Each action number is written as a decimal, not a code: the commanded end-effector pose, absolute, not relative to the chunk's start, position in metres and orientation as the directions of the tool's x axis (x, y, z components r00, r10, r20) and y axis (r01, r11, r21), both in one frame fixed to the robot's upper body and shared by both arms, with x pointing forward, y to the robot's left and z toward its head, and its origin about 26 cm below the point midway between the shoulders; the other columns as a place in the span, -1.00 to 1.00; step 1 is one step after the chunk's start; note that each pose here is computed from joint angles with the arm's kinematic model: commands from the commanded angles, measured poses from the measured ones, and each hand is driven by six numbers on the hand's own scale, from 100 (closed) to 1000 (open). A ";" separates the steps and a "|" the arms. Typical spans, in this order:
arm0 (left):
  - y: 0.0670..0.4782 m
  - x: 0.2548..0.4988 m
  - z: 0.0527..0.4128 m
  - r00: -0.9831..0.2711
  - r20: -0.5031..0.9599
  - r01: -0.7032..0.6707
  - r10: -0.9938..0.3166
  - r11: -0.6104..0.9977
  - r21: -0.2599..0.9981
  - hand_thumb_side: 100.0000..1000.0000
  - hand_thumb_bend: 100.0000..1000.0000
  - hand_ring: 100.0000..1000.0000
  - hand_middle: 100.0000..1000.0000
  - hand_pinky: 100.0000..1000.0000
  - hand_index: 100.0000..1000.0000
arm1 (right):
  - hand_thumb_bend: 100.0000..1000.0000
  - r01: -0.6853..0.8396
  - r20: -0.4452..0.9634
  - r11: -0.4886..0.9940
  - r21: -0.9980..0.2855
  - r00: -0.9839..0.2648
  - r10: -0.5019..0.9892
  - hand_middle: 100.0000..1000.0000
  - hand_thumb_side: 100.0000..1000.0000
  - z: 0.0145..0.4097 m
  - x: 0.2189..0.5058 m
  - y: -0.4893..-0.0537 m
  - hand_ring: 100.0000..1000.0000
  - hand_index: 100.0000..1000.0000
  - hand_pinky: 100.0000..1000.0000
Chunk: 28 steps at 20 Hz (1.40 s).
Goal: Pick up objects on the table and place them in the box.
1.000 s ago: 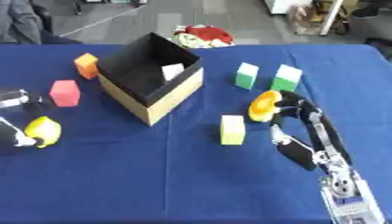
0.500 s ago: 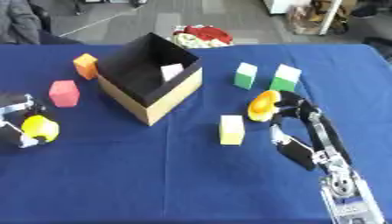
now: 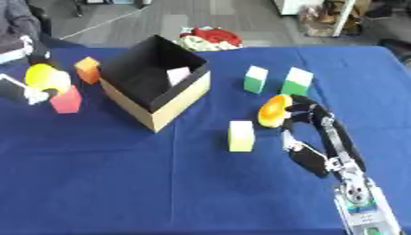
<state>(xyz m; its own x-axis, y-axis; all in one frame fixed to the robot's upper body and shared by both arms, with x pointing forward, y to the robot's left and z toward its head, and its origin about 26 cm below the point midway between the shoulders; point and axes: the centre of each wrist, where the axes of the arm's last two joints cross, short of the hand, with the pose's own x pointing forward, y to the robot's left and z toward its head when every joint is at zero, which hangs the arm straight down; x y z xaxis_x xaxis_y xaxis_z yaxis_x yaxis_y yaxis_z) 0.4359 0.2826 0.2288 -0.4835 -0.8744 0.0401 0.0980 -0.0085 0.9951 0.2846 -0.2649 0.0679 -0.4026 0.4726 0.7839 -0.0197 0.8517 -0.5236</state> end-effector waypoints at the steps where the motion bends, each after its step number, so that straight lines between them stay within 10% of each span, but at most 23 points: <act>1: 0.259 0.455 0.226 -0.480 0.014 0.027 -0.877 0.002 1.000 -1.00 -0.44 -0.07 -0.14 0.27 0.25 | -1.00 -0.036 0.775 0.851 -0.524 -0.434 0.459 0.34 -0.81 0.075 0.288 -0.261 0.25 0.78 0.59; 11: 0.200 0.484 0.191 -0.516 -0.006 -0.054 -0.856 0.026 0.998 -1.00 -0.23 0.05 -0.01 0.39 0.38 | -1.00 -0.072 0.773 0.852 -0.519 -0.465 0.431 0.34 -0.80 0.080 0.292 -0.253 0.25 0.78 0.59; 19: 0.200 0.483 0.187 -0.517 0.016 -0.068 -0.856 0.060 0.996 -0.07 0.58 0.50 0.53 0.60 0.78 | -1.00 -0.068 0.774 0.854 -0.516 -0.463 0.431 0.34 -0.79 0.080 0.292 -0.254 0.25 0.78 0.59; 28: 0.257 0.461 0.254 -0.555 0.130 -0.063 -0.821 0.197 0.978 -0.25 0.34 0.43 0.44 0.59 0.71 | -1.00 -0.050 0.771 0.849 -0.525 -0.450 0.450 0.34 -0.79 0.079 0.291 -0.259 0.25 0.78 0.59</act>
<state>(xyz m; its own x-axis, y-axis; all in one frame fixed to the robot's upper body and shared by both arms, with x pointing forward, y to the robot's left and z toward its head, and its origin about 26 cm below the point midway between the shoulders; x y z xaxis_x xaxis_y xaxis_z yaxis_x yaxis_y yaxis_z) 0.4664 0.2433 0.2255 -0.5427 -0.8265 0.1498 -0.0260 0.1948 0.9805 0.2899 -0.2544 0.0725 -0.4366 0.4350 0.7875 -0.0676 0.8570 -0.5108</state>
